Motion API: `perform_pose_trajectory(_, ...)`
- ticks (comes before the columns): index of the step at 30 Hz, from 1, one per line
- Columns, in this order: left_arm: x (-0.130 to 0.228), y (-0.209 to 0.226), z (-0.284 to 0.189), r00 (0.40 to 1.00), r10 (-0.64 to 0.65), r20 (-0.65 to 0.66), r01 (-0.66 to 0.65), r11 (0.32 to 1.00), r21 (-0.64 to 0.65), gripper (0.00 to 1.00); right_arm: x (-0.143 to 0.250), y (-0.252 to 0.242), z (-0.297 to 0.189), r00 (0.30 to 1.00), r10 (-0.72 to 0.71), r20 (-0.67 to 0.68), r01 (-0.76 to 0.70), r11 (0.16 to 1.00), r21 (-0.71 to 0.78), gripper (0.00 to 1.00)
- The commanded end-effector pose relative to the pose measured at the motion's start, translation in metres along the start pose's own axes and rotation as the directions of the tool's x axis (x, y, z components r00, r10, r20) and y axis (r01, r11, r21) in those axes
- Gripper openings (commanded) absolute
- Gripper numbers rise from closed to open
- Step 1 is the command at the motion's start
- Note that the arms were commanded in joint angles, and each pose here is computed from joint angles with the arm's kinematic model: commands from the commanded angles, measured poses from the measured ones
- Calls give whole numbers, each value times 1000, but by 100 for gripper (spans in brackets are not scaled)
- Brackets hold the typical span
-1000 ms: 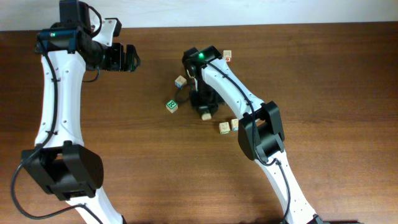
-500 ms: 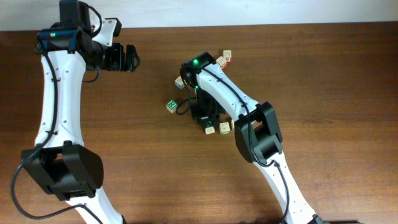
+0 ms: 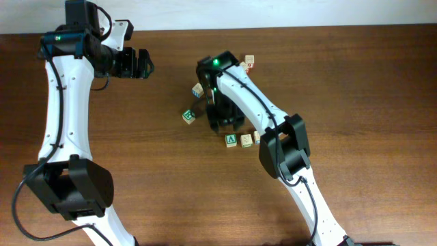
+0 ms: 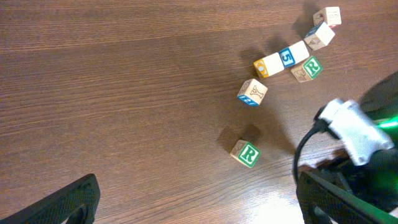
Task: Rotate 5 blocks
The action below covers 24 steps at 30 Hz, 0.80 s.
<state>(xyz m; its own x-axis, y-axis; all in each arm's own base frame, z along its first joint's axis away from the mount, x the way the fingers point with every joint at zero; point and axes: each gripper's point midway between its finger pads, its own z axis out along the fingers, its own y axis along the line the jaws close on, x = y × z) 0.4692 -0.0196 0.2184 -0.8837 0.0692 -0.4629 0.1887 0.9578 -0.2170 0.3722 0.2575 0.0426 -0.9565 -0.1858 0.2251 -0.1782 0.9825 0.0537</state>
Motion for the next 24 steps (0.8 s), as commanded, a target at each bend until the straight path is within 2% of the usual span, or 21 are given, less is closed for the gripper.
perform_pose_trajectory(1, -5, -2, -2, 1000, 27, 14, -27, 1000, -1, 99, -33, 15, -47, 977, 11, 213, 6, 997, -79, 57)
perform_pose_trajectory(3, -5, -2, -2, 1000, 27, 14, -27, 1000, -1, 99, -55, 30, -61, 948, 74, 310, -28, 989, -148, 62)
perform_pose_trajectory(7, -5, -2, -2, 1000, 27, 13, -27, 1000, -1, 99, -74, 55, -57, 930, 48, 365, 36, 975, -219, 63)
perform_pose_trajectory(14, -5, -2, -2, 1000, 27, 14, -27, 1000, -1, 99, -81, 70, -19, 867, -303, 395, 362, 929, -81, 62)
perform_pose_trajectory(20, -5, -2, -2, 1000, 27, 13, -27, 1000, -1, 99, -78, 81, 16, 848, -381, 368, 434, 898, -72, 61)
perform_pose_trajectory(24, -5, -2, -2, 1000, 27, 13, -27, 1000, 0, 99, -78, 89, 20, 832, -407, 377, 461, 885, -63, 61)
